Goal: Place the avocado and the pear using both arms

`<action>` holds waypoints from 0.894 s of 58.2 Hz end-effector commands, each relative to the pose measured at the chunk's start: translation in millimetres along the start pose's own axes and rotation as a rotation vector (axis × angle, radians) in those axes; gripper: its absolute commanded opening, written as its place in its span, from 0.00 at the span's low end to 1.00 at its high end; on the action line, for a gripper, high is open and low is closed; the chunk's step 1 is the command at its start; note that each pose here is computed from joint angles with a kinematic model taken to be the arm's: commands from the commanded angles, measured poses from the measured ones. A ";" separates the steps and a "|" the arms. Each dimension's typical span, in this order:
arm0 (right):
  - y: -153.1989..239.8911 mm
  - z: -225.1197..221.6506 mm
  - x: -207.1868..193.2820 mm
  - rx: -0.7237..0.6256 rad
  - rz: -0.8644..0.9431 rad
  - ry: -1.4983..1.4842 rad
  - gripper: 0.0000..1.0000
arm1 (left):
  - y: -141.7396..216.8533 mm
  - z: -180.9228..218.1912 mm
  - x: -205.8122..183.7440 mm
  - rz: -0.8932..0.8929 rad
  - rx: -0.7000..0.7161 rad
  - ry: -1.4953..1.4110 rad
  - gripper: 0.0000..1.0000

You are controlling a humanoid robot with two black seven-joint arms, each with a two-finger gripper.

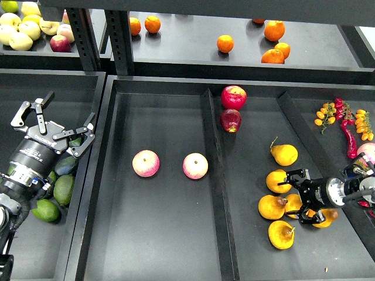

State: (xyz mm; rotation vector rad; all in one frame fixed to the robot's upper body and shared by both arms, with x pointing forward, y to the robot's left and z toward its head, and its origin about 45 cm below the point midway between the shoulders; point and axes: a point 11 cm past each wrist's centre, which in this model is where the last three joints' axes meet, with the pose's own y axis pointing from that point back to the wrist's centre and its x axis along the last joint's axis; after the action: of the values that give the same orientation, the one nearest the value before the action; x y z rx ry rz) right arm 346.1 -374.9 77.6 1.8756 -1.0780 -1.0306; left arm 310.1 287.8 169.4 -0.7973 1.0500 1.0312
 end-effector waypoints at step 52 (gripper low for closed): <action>23.7 -90.1 -137.4 1.020 -0.784 -0.725 0.99 | -1.0 -5.6 -1.0 -0.001 0.014 0.002 1.00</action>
State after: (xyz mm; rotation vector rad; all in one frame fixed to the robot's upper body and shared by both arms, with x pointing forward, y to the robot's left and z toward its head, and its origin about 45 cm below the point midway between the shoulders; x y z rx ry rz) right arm 377.1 -239.6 158.2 2.8986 -1.4325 -1.9918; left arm 310.0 282.2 169.1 -0.7881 1.0567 1.0202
